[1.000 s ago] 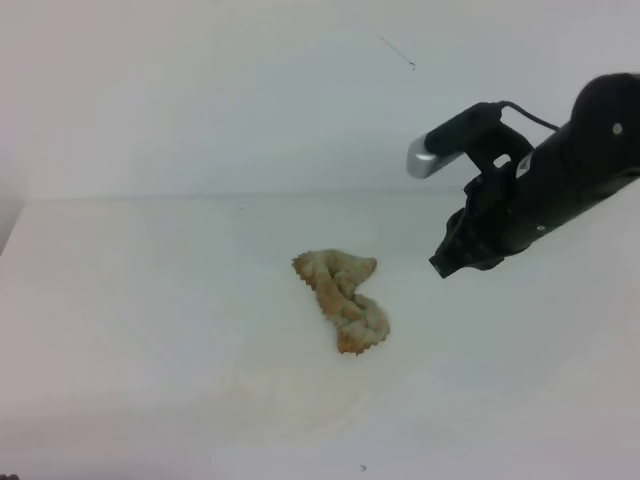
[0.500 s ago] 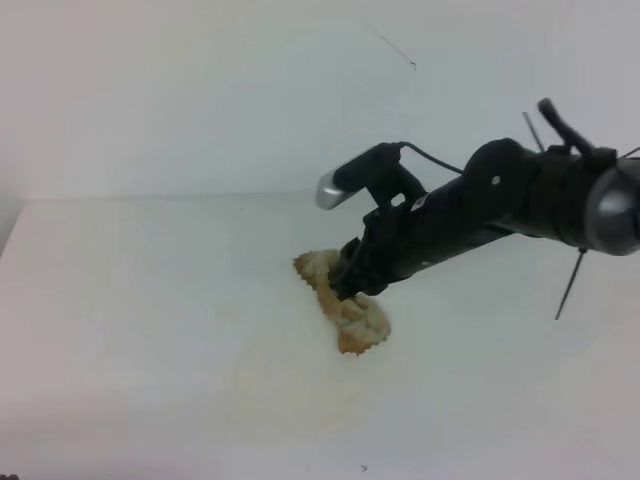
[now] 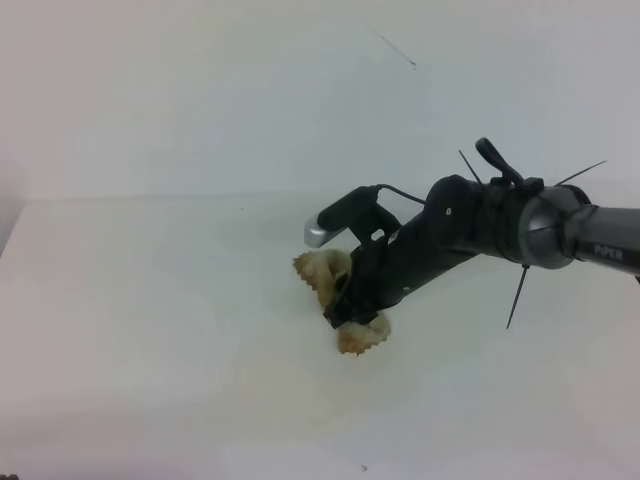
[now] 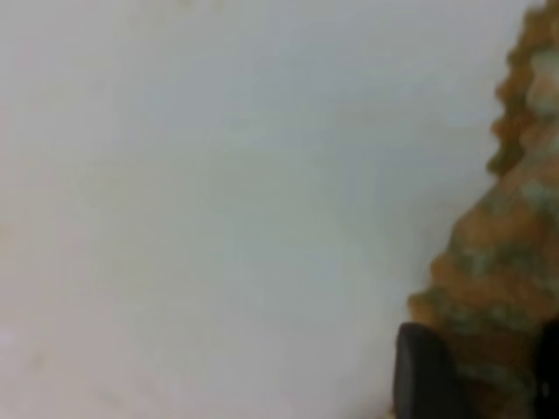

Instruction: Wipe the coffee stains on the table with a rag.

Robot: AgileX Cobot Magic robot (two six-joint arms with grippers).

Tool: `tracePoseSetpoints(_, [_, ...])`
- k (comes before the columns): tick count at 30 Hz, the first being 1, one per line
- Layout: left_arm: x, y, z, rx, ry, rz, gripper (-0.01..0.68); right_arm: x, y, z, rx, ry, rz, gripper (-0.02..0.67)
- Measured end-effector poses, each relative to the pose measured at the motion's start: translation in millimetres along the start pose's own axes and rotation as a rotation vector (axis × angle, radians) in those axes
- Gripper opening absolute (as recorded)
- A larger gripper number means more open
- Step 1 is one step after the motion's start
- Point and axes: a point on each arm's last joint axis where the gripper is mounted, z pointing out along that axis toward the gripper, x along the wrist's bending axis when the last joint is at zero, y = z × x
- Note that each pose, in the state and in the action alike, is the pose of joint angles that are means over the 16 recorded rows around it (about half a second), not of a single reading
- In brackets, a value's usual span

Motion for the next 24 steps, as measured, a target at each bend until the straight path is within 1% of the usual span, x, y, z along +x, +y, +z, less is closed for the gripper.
tracePoseSetpoints(7, [0.0,0.0,0.0,0.0,0.0,0.0,-0.002,-1.1,-8.1,2.6,0.081,-0.006,-0.029,0.076])
tracePoseSetpoints(12, [0.0,0.0,0.0,0.0,0.0,0.0,-0.002,-0.3,-3.7,-14.6,0.101,-0.02,-0.053,0.01])
tracePoseSetpoints(19, [0.0,0.0,0.0,0.0,0.0,0.0,-0.002,-1.4,6.2,-68.9,0.026,-0.083,-0.054,0.002])
tracePoseSetpoints(24, [0.0,0.0,0.0,0.0,0.0,0.0,-0.002,-3.8,-3.2,-111.8,-0.06,-0.144,-0.004,0.007])
